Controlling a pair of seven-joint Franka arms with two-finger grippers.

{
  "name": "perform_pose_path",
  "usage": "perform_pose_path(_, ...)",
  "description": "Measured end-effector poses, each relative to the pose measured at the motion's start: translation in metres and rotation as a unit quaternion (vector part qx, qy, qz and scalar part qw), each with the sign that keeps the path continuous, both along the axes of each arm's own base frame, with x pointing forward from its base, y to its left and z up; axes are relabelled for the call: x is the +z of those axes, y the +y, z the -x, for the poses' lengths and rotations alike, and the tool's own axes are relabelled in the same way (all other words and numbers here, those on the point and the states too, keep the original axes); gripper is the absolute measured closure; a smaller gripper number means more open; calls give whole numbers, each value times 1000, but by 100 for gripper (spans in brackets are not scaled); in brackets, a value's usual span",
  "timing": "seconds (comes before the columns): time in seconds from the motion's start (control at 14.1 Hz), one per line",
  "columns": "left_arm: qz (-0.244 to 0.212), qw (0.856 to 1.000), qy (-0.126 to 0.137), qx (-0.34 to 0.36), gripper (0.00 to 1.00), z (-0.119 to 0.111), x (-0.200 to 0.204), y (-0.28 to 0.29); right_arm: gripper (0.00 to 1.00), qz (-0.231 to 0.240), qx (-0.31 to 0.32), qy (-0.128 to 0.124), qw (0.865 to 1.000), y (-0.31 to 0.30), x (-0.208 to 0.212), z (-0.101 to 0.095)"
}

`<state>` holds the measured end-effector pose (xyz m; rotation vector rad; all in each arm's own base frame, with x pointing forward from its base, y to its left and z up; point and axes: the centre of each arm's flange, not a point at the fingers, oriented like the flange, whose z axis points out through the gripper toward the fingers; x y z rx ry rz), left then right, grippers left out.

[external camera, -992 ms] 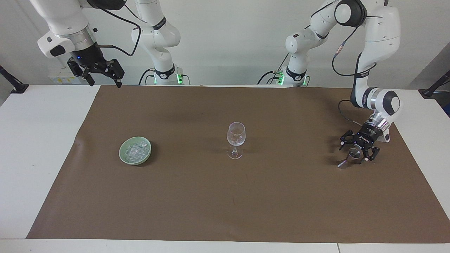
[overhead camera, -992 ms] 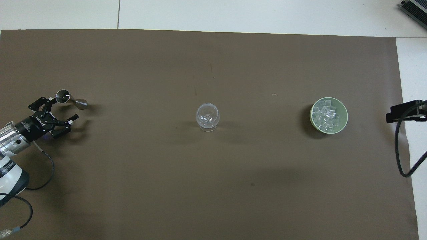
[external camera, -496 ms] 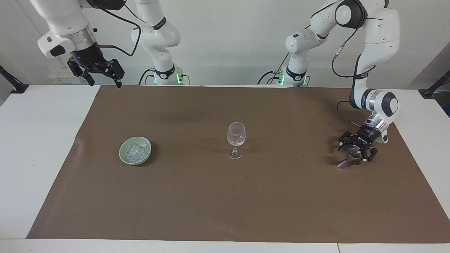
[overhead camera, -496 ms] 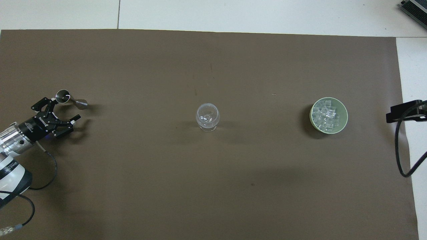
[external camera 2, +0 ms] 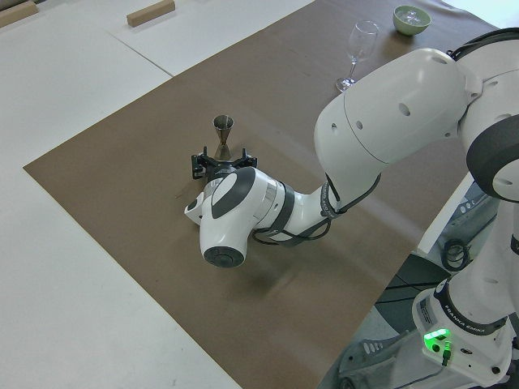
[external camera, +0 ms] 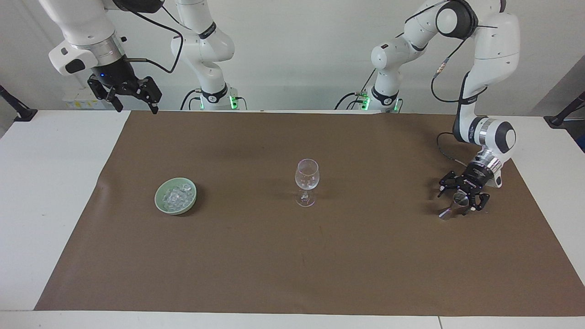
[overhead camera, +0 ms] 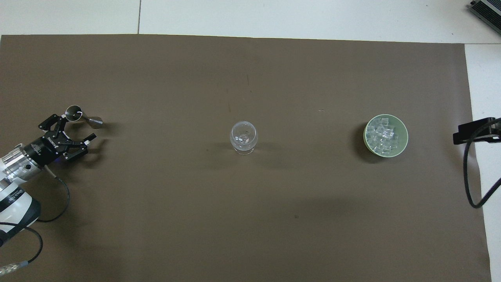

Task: Pour wine and add ice with both arms
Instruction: 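Position the open left gripper around the silver jigger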

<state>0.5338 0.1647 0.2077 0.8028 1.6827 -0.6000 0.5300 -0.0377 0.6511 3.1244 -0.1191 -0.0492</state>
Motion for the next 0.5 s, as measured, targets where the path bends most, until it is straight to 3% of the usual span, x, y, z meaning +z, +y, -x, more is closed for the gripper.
perform_pose_path(0.5,8,1000,-3,4,0,-4,1,-7,0,0,0,0,1000,0,0,0)
